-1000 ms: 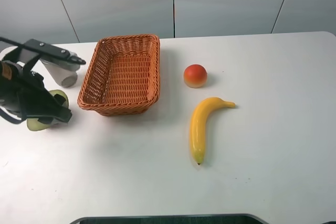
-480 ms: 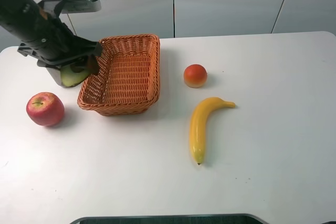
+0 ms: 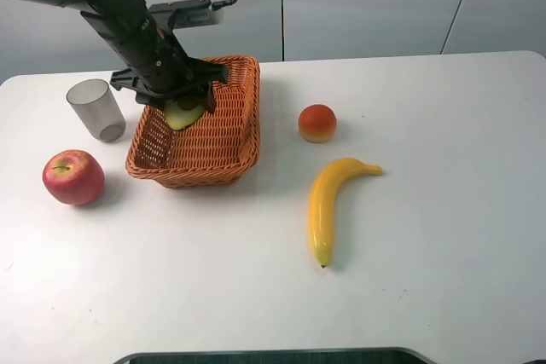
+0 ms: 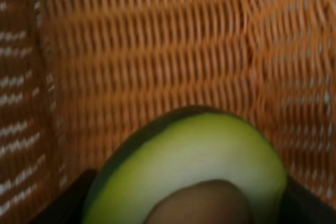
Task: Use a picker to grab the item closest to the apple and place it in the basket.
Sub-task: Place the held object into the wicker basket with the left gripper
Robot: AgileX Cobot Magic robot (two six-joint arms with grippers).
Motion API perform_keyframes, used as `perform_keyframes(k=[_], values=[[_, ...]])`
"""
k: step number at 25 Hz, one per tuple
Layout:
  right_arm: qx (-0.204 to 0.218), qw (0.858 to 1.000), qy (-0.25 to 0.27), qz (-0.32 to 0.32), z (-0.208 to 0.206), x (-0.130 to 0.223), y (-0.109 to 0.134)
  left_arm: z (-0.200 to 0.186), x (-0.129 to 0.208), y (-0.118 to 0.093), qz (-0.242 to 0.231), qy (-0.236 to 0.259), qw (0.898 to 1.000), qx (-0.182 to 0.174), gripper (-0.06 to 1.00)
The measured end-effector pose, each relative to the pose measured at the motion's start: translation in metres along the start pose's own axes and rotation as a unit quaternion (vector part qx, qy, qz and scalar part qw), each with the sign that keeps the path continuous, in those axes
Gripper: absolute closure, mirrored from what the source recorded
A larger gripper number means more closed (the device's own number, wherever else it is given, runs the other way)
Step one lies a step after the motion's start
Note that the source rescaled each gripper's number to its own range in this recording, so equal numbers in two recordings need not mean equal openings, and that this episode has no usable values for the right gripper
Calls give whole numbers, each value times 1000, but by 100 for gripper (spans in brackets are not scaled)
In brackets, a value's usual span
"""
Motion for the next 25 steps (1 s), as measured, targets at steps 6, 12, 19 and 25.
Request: perform_keyframes(k=[6,12,19,25], values=[[0,1000,0,0,0,0,0,13,-10,-7,-22,-33,999,21,94],[0,1000,0,0,0,0,0,36,-2,-2,-23,-16,1000,7,94],[0,1000,0,0,0,0,0,41,0,0,-23,-10,1000,3,92],[0,1000,0,0,0,0,0,41,2,1,-23,-6,1000,0,-2]])
Point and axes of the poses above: a point on each arm's last joint axis where the gripper is mounted, z pointing out along that axis toward the gripper, y along the wrist's bending axis when the last joint is at zero, x = y × z, the point moved 7 cm from there along z, pointing out along that axis toward the gripper, and after that the axes turned 12 degrees about -z, right-handed, at the moved point
